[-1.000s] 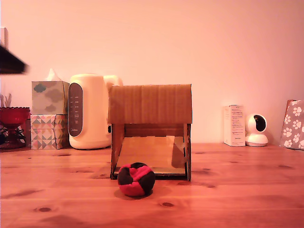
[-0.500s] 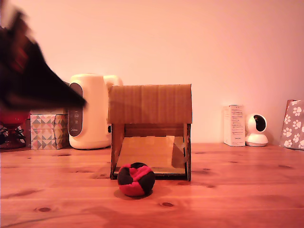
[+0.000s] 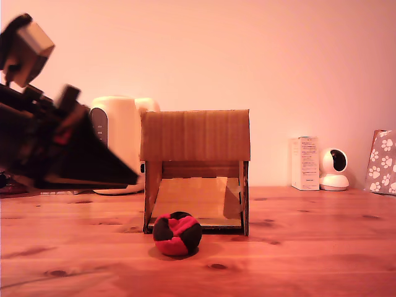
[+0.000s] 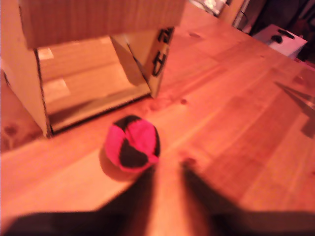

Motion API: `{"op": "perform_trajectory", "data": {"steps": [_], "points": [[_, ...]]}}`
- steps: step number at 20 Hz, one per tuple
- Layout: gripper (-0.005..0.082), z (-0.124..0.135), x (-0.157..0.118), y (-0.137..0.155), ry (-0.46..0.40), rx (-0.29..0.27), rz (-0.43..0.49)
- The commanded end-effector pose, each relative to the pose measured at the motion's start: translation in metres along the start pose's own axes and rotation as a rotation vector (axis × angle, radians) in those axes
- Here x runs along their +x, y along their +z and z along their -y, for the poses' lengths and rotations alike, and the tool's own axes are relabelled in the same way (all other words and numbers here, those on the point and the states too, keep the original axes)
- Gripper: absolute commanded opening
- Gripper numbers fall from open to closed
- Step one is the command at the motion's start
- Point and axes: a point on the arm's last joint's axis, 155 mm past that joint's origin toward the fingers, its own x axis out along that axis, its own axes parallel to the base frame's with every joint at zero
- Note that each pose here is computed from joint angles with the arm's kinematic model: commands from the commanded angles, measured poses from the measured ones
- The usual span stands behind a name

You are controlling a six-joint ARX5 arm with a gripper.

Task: Drop the footbag into the cardboard dice tower

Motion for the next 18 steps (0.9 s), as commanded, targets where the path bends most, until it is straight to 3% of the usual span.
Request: {"op": "perform_trajectory", "data": {"steps": [1, 7, 18], "points": [[0.0720, 0.000, 0.005, 0.000, -0.002, 0.024, 0.000], [0.0720, -0.004, 0.023, 0.006, -0.001, 0.041, 0.023], [0.0719, -0.021, 0.089, -0.010, 0.010, 0.025, -0.132]]}}
